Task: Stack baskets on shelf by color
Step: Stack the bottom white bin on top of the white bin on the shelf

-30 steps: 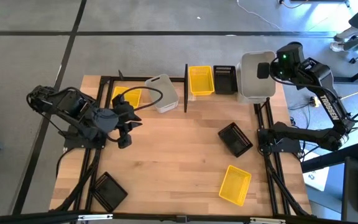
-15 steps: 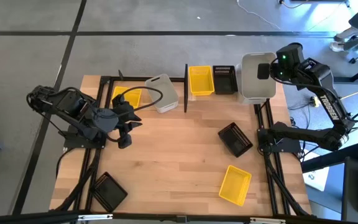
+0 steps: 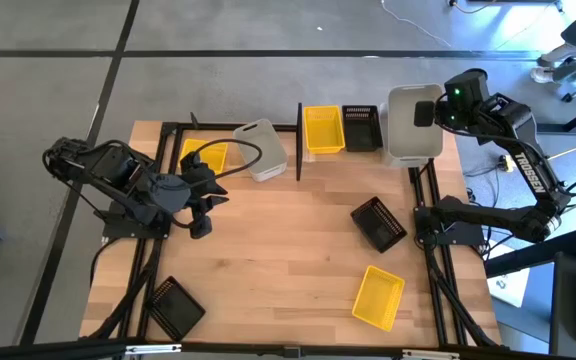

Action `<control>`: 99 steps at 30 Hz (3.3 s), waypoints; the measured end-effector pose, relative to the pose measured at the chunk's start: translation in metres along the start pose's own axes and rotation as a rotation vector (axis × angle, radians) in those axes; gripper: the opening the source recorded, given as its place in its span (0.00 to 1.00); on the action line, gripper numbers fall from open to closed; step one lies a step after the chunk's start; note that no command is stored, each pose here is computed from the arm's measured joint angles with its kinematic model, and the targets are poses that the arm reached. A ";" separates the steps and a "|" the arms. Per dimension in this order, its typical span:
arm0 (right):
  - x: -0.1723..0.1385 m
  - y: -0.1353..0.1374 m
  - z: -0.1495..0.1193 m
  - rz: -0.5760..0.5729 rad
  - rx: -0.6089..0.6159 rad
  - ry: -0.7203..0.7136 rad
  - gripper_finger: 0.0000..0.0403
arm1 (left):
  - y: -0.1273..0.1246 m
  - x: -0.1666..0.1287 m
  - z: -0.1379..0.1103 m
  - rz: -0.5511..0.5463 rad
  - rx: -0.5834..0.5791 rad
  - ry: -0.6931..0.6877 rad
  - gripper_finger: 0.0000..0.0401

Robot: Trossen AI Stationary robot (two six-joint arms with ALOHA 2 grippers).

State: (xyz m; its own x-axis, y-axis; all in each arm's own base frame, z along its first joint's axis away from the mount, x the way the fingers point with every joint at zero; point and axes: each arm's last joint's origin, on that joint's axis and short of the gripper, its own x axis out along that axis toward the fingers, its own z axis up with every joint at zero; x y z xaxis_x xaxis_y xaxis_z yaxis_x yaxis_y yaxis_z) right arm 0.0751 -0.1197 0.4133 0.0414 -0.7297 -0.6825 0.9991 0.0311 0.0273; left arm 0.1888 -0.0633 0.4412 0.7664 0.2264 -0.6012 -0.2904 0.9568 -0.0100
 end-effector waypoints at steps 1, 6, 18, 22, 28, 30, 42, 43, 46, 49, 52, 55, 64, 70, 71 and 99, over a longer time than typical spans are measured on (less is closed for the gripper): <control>0.000 0.000 0.000 0.000 -0.001 0.000 0.06 | 0.000 0.000 0.000 0.000 0.000 0.000 0.16; 0.000 0.000 0.000 0.000 -0.021 0.000 0.06 | 0.000 0.000 0.000 0.000 0.000 0.000 0.16; 0.000 0.000 0.000 0.000 -0.049 -0.001 0.01 | 0.000 0.000 0.000 0.000 0.000 0.000 0.16; 0.000 0.000 0.000 0.000 -0.050 -0.001 0.04 | 0.000 0.000 0.000 0.000 0.000 0.000 0.16; 0.000 0.000 0.000 0.000 -0.051 -0.002 0.08 | 0.000 0.000 0.000 0.000 0.000 0.000 0.16; 0.000 0.000 0.001 -0.006 -0.049 -0.013 0.08 | 0.000 0.000 0.000 0.000 0.001 0.000 0.16; 0.000 0.003 0.003 0.056 -0.101 -0.021 0.09 | 0.000 0.000 0.000 0.000 0.000 0.000 0.16; 0.000 0.003 0.003 0.056 -0.101 -0.020 0.09 | 0.000 0.000 0.000 0.000 0.000 0.000 0.16; 0.000 0.003 0.003 0.056 -0.101 -0.020 0.09 | 0.000 0.000 0.000 0.000 0.000 0.000 0.16; 0.000 0.003 0.003 0.056 -0.101 -0.019 0.09 | 0.000 0.000 0.000 0.000 0.000 0.000 0.16; 0.000 0.003 0.003 0.056 -0.113 -0.020 0.09 | 0.000 0.000 0.000 0.000 0.001 0.001 0.16; 0.000 0.003 0.003 0.055 -0.111 -0.018 0.09 | 0.000 0.000 0.000 0.000 0.000 0.000 0.16; 0.000 0.003 0.003 0.054 -0.113 -0.017 0.05 | 0.000 0.000 0.000 0.000 0.000 0.000 0.16; 0.000 0.003 0.003 0.054 -0.114 -0.016 0.07 | 0.000 0.000 0.000 0.000 0.000 0.000 0.16; 0.000 0.003 0.003 0.054 -0.116 -0.016 0.07 | 0.000 0.000 0.000 0.000 0.000 0.000 0.16; -0.007 0.006 0.010 0.154 -0.199 -0.115 0.17 | 0.000 0.000 0.000 0.002 0.000 -0.001 0.16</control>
State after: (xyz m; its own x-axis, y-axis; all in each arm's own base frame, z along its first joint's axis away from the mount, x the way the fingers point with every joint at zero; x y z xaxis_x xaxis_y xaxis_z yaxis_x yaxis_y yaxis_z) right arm 0.0804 -0.1218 0.4257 0.2036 -0.7783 -0.5939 0.9617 0.2727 -0.0276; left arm 0.1888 -0.0632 0.4412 0.7661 0.2286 -0.6007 -0.2921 0.9563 -0.0086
